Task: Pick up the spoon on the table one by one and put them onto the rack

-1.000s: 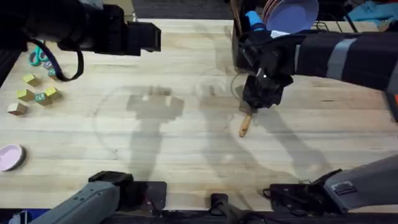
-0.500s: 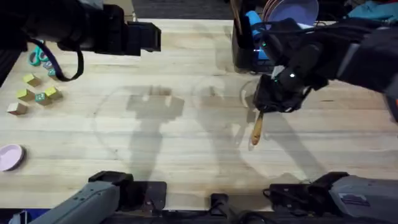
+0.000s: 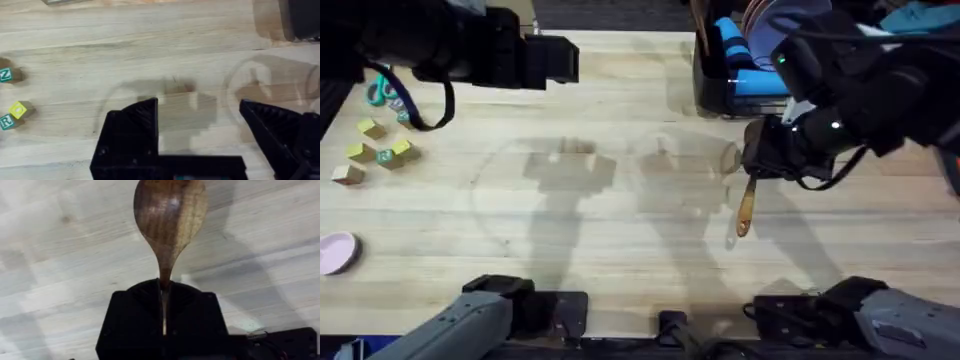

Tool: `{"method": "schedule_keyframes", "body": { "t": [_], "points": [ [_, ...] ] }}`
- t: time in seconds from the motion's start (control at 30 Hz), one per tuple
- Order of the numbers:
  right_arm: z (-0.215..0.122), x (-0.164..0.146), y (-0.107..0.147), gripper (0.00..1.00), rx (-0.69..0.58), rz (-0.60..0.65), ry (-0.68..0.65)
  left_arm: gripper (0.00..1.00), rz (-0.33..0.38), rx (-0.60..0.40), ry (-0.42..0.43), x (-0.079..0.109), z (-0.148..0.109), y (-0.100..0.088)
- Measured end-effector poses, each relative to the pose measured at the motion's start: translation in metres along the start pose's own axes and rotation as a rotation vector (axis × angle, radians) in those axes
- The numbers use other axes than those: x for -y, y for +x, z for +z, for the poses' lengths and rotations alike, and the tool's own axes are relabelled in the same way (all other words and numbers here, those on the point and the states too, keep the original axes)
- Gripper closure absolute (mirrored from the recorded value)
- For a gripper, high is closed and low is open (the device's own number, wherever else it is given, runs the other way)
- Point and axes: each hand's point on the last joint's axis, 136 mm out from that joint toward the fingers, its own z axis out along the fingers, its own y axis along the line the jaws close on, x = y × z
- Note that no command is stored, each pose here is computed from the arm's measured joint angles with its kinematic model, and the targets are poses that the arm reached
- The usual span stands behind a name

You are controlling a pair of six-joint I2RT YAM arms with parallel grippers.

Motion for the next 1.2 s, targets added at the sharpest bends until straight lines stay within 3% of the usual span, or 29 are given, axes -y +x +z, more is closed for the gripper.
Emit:
{"method": "schedule_keyframes", "body": {
  "t": [0.2,0.57,0.63,0.77,1.2],
  "points": [
    [-0.015,-0.009,-0.011,0.967,0.079,0.011,-0.079,0.007,0.0,0.0,0.0,0.0,0.0,0.0],
    [-0.038,-0.049,-0.054,0.967,0.274,0.032,-0.271,0.008,0.0,0.0,0.0,0.0,0.0,0.0],
    [-0.061,-0.074,-0.09,0.968,0.447,-0.002,-0.379,0.007,0.0,0.0,0.0,0.0,0.0,0.0],
    [-0.081,-0.083,-0.117,0.968,0.595,-0.009,-0.411,0.007,0.0,0.0,0.0,0.0,0.0,0.0],
    [-0.15,-0.09,-0.175,0.967,1.0,-0.041,-0.415,0.007,0.0,0.0,0.0,0.0,0.0,0.0]
  ]
}}
